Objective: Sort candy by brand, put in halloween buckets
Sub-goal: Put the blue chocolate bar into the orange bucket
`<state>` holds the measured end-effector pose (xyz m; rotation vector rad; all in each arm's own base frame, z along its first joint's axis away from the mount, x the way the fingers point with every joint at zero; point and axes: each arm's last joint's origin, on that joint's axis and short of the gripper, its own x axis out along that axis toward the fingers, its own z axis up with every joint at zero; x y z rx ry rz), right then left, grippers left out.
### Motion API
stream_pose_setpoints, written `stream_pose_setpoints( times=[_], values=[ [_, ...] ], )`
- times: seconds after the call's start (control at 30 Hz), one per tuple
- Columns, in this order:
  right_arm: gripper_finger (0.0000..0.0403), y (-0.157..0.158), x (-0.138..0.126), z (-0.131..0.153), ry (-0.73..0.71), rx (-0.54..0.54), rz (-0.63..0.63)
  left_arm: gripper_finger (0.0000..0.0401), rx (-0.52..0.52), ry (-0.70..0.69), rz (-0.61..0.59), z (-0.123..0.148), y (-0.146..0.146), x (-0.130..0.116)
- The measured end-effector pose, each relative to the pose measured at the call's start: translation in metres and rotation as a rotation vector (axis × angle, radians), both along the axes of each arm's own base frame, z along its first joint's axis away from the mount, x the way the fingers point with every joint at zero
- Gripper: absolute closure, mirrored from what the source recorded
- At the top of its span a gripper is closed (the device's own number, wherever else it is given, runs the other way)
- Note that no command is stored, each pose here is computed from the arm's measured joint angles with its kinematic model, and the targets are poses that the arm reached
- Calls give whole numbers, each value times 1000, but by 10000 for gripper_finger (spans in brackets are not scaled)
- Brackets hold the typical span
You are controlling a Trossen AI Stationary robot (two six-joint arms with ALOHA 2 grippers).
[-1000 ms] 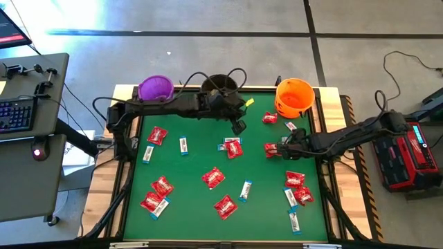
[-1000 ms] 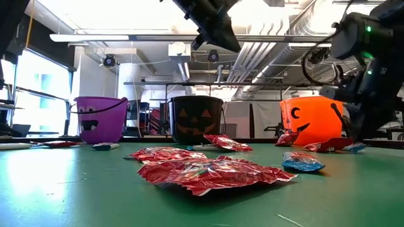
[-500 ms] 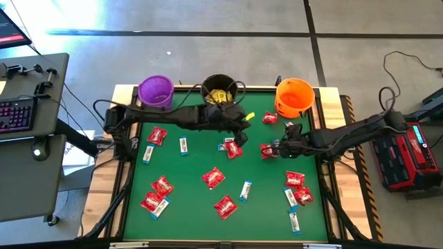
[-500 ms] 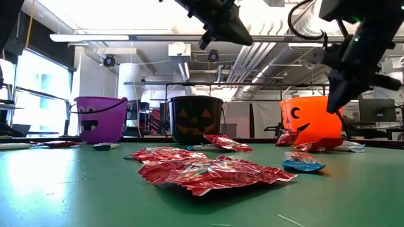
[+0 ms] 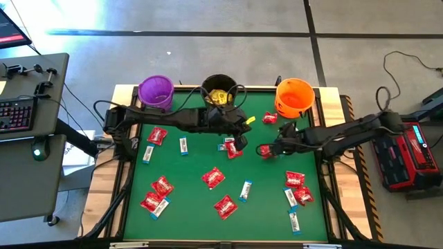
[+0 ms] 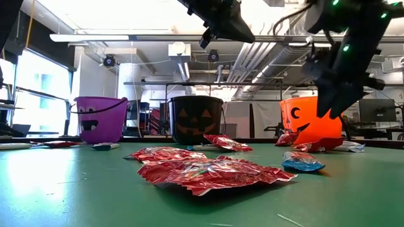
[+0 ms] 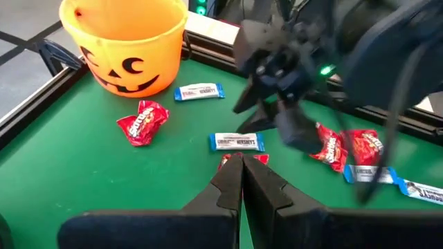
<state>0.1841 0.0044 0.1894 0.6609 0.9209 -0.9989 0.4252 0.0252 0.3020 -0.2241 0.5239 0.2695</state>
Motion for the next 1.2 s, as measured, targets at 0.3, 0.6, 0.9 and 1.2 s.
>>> stream_pose_setpoints(
  times=[0.3, 0.6, 0.9, 1.2],
  values=[
    [154, -18, 23, -33, 96, -5, -94, 398, -12, 10, -14, -1, 0, 0],
    [184, -29, 38, -60, 146, 30, -121, 398, -13, 69, -14, -6, 0, -4],
    [311, -31, 40, -62, 151, 59, -92, 398, 2, 97, -6, -8, -6, -5],
    [393, -30, 36, -54, 161, 88, 9, 398, 16, 99, 9, -8, -7, -5]
  ],
)
